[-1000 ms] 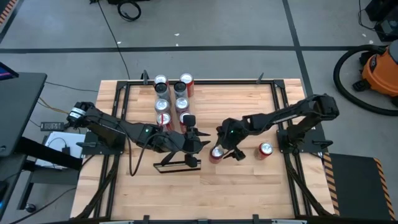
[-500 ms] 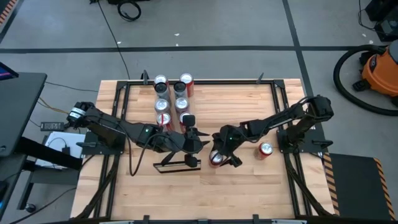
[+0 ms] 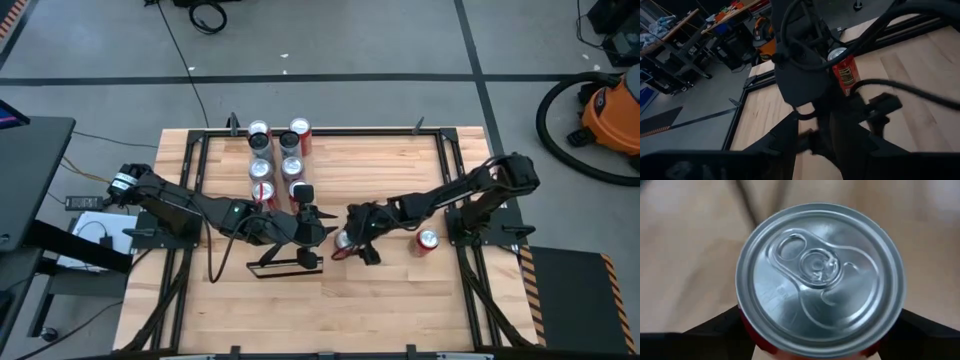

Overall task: Place canned beverage on shelf
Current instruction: Put the left red and black soda can on the shelf

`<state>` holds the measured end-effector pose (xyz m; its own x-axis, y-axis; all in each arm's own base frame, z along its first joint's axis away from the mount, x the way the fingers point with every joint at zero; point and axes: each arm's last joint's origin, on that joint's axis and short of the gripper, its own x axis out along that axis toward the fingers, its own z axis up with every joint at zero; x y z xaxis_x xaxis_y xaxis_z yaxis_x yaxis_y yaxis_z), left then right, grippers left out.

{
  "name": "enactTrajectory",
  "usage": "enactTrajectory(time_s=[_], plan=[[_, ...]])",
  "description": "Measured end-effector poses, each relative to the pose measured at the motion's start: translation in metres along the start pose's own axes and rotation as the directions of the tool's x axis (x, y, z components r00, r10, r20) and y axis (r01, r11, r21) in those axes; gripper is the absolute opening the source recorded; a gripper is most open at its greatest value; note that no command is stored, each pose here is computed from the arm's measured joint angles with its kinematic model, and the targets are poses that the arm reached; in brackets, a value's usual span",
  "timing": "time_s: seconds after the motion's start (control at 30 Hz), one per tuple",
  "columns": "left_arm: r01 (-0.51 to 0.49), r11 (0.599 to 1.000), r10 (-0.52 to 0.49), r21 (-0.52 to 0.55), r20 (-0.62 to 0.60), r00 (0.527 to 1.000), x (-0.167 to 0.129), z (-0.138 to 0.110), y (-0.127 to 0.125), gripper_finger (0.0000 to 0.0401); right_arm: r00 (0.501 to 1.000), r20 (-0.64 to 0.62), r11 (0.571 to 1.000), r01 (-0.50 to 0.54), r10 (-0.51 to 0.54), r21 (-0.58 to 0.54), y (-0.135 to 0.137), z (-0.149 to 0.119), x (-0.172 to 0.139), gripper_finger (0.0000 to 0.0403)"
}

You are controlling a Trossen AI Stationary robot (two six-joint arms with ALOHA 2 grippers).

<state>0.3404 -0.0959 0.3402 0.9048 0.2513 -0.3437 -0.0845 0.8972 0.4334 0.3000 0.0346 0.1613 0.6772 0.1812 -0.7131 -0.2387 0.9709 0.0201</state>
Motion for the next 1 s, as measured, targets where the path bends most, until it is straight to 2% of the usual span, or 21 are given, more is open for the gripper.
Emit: enactTrajectory(time_s=[0.1,0.23,0.3,0.37,0.5,0.7,0.83,1.0], plan=[[0.0,1.0,0.0,-0.001,0.001,1.0,0.0,0.0,0.0,0.0121,0.99,-0.022,0.984,0.141,-0.139,0.106,-0.004,0.0,-0.006,0.0323],[0.0,1.0,0.0,-0.001,0.001,1.0,0.0,0.0,0.0,0.0121,0.948,-0.051,0.907,0.315,-0.313,0.28,-0.009,-0.002,-0.01,0.0335],[0.0,1.0,0.0,-0.001,0.001,1.0,0.0,0.0,0.0,0.0121,0.94,-0.059,0.887,0.338,-0.337,0.313,-0.012,-0.003,-0.011,0.0336],[0.0,1.0,0.0,-0.001,0.001,1.0,0.0,0.0,0.0,0.0121,0.944,-0.057,0.89,0.326,-0.326,0.318,-0.013,-0.003,-0.01,0.0337],[0.0,1.0,0.0,-0.001,0.001,1.0,0.0,0.0,0.0,0.0121,0.952,-0.049,0.905,0.304,-0.303,0.297,-0.014,-0.003,-0.009,0.0344],[0.0,1.0,0.0,-0.001,0.001,1.0,0.0,0.0,0.0,0.0121,0.972,-0.01,0.956,0.232,-0.234,0.177,-0.013,0.001,-0.016,0.0378],[0.0,1.0,0.0,-0.001,0.0,1.0,0.0,0.0,0.0,0.0121,0.975,0.037,0.969,0.214,-0.22,0.127,-0.015,0.008,-0.03,0.0396],[0.0,1.0,0.0,0.0,-0.001,1.0,0.0,0.0,0.0,0.0121,0.965,0.121,0.972,0.228,-0.234,0.056,-0.015,0.018,-0.054,0.0396]])
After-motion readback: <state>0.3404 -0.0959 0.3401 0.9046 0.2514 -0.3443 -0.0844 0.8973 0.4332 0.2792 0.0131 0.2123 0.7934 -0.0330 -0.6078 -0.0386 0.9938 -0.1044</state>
